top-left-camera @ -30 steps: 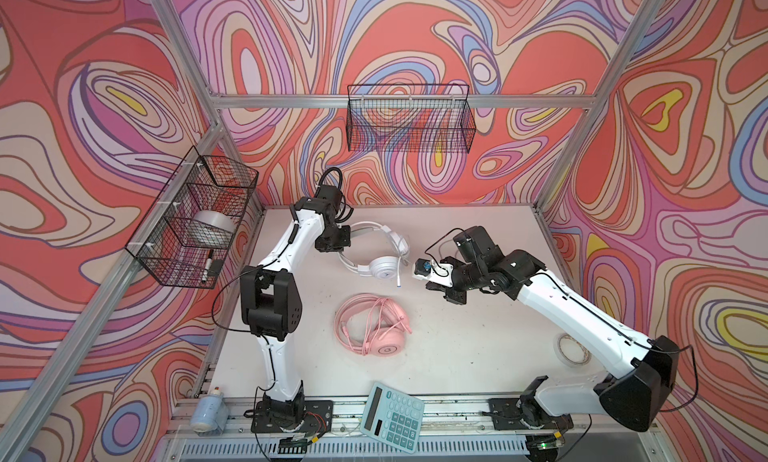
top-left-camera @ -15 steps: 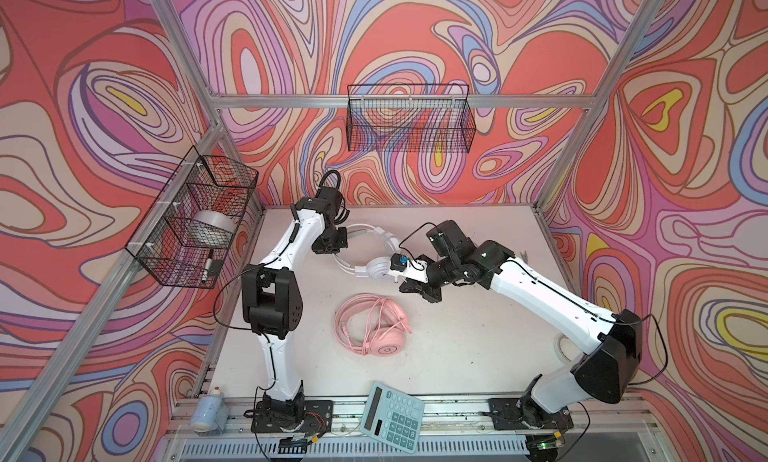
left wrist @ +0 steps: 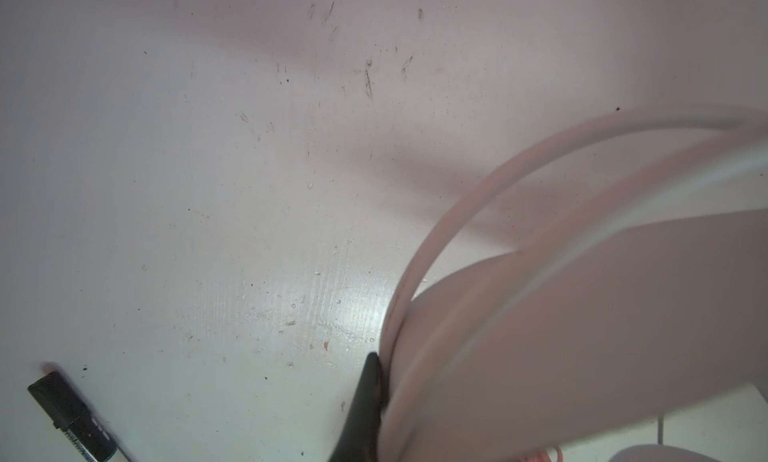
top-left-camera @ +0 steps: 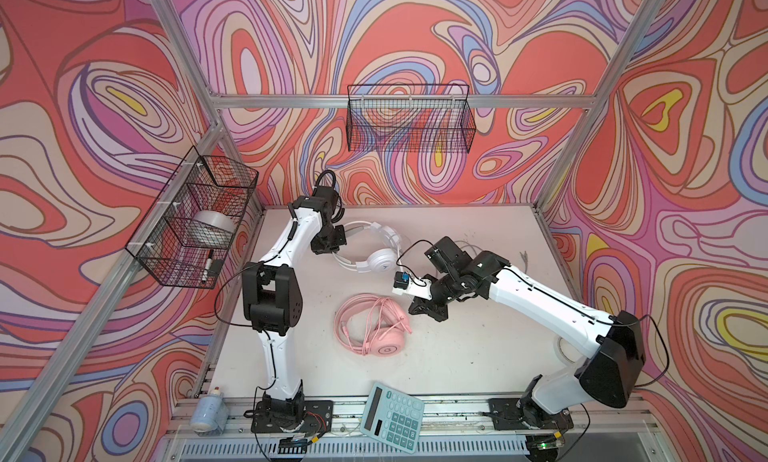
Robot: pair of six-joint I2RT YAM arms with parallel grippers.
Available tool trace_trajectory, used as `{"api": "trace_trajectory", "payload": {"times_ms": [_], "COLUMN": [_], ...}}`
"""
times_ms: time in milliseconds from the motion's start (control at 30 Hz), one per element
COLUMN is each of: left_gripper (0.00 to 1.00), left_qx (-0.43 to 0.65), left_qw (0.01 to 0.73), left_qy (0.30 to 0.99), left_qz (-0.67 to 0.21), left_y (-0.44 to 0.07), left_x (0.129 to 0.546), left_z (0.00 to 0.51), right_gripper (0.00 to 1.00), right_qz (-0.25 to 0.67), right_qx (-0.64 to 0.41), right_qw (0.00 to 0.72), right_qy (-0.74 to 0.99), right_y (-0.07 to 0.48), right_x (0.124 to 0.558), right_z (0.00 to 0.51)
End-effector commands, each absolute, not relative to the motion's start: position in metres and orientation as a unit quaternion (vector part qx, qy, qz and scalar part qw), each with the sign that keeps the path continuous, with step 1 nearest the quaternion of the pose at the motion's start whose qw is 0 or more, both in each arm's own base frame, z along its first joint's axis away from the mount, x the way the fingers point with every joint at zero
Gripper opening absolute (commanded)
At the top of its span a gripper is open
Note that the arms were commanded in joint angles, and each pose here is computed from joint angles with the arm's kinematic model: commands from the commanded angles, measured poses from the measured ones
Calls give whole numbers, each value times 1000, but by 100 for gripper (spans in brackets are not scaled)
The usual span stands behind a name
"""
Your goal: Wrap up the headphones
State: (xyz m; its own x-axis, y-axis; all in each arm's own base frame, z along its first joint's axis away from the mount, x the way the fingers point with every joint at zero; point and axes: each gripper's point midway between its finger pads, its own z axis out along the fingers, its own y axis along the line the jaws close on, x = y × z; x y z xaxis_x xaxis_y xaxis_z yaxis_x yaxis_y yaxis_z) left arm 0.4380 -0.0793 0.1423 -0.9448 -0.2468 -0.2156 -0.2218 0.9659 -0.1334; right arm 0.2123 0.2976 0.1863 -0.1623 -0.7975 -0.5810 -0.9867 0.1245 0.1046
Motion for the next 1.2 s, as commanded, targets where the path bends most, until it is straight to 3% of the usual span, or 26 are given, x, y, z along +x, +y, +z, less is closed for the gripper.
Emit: {"api": "trace_trajectory", "payload": {"times_ms": [0, 300, 500, 833, 1167], "left_gripper": [0, 0, 0, 0, 0], "left_qx": [-123, -124, -91, -52, -9], "left_qw": [131, 134, 137, 128, 151], "left_qy": [980, 972, 975, 978, 972], "left_qz": [-90, -146, -148, -158, -181], "left_y": [-88, -96, -98, -103, -113], "left_x": [441, 440, 437, 428, 423], "left_z": [163, 167, 166, 165, 186], "right_gripper": [0, 0, 0, 0, 0], "right_qz": [208, 149, 139, 157, 245], "right_qx": [-608, -565, -541, -550, -459], "right_qw": [164, 143, 219, 306, 262], "right_qy": [748, 799, 800, 761, 813], "right_y": [285, 233, 218, 228, 263], "right_x": [211, 233, 265, 336, 429], "right_z": [166, 154, 185, 226, 200]}}
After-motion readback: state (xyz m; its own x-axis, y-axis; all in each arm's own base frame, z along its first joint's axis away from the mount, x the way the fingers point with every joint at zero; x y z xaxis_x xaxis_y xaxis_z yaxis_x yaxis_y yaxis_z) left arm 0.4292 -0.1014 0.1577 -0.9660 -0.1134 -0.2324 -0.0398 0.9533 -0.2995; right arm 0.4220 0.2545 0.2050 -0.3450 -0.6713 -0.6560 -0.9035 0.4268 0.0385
